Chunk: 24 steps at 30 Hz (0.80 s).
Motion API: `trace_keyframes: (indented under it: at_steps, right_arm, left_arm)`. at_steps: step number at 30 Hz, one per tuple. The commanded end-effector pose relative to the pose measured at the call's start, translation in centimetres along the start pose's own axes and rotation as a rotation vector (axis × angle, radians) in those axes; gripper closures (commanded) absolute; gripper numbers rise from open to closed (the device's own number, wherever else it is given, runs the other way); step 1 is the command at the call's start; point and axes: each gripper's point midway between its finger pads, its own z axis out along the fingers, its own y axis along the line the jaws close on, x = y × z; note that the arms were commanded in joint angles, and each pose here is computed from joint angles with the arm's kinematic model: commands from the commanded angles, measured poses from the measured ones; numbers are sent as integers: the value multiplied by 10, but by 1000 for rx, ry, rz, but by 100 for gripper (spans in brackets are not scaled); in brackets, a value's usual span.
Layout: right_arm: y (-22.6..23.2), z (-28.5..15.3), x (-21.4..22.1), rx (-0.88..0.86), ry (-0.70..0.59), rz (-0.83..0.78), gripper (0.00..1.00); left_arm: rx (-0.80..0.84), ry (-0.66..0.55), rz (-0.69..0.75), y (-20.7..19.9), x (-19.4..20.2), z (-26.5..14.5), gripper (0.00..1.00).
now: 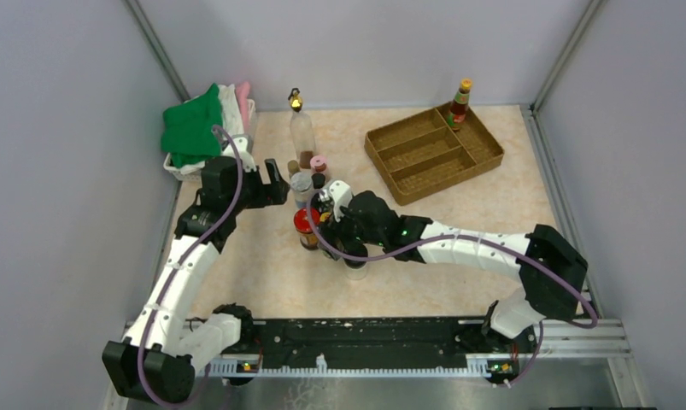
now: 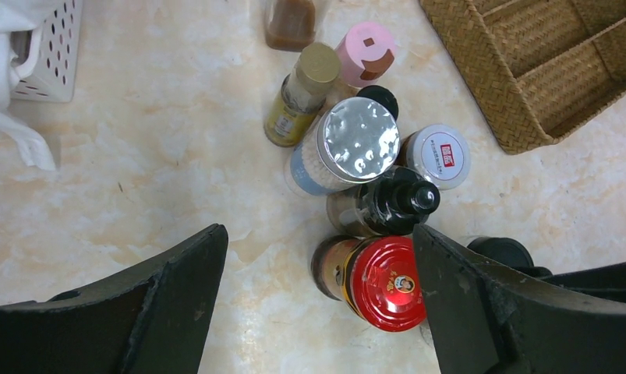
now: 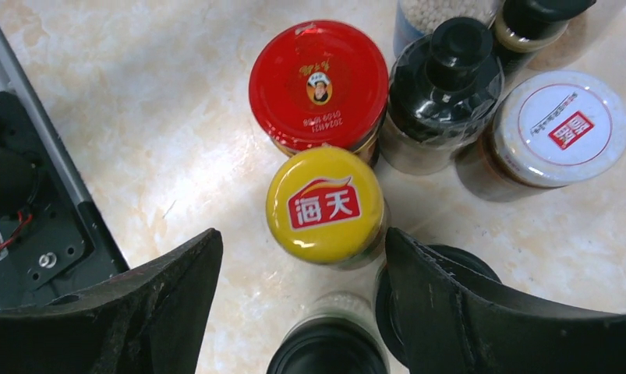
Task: Organize the condiment bottles
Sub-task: Pick up the bottle from the center of the board.
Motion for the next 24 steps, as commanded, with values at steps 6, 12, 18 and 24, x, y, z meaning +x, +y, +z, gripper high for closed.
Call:
trace_keyframes:
  at_steps: [6, 12, 18, 24]
  right_arm:
    - [-1, 7, -72, 60, -230, -25, 38]
    - [-2, 15, -72, 61, -223, -31, 41]
    - [-1, 16, -62, 52, -203, -21, 41]
    - [-3, 18, -55, 58, -200, -16, 53]
  left_arm:
    - [43, -4, 25, -6, 1, -3, 6]
    - [47, 2, 29, -6, 5, -2, 6]
    - [54, 0, 31, -7, 5, -2, 6]
    - [64, 3, 29, -8, 7, -2, 6]
